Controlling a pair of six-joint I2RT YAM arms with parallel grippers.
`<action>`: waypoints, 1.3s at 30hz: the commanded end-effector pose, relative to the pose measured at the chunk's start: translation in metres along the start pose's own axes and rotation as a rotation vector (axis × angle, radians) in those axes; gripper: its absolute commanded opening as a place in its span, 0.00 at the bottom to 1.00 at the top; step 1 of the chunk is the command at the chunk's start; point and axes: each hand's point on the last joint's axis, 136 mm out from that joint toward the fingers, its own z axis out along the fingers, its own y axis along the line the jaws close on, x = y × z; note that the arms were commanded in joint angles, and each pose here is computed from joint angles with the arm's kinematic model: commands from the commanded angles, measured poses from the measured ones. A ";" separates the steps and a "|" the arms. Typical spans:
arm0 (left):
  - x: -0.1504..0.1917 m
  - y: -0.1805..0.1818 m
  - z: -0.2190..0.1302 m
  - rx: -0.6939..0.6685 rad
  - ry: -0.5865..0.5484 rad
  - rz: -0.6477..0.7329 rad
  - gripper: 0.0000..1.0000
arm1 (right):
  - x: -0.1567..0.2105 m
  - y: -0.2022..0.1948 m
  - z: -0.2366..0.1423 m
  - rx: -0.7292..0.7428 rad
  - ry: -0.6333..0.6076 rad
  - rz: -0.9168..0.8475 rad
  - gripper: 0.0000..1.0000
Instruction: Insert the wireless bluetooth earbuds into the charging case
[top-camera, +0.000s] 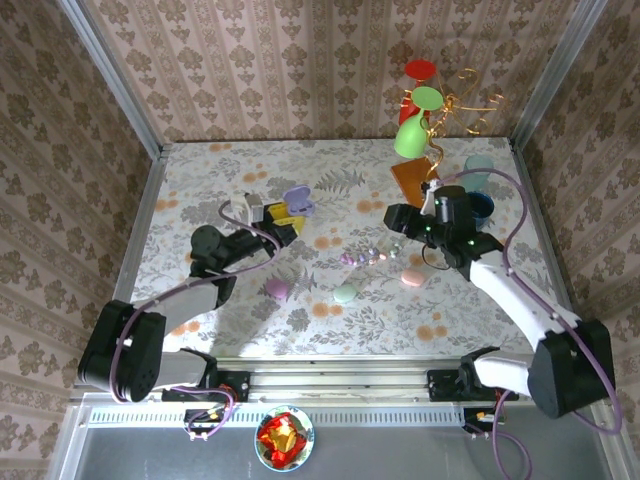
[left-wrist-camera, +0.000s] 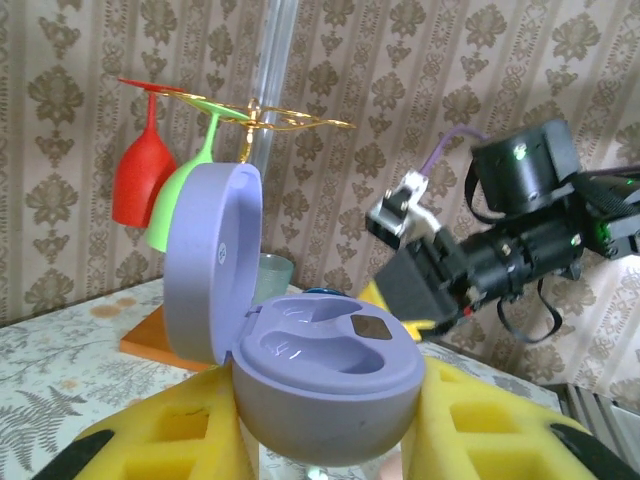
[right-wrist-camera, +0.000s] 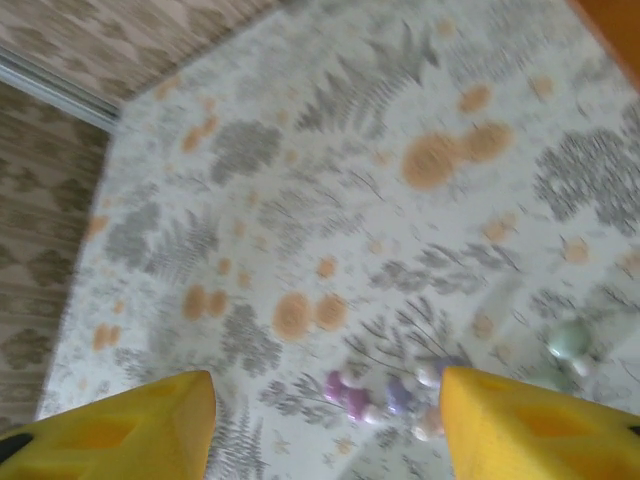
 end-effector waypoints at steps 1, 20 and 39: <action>-0.020 -0.003 -0.006 -0.013 -0.060 0.076 0.13 | 0.028 -0.021 0.019 0.103 0.127 0.100 0.55; -0.016 -0.005 -0.014 -0.036 -0.052 0.095 0.13 | 0.097 -0.015 0.120 0.261 0.550 -0.162 0.47; -0.011 -0.009 -0.015 -0.042 -0.031 0.112 0.13 | 0.129 -0.033 0.122 0.279 0.779 -0.208 0.45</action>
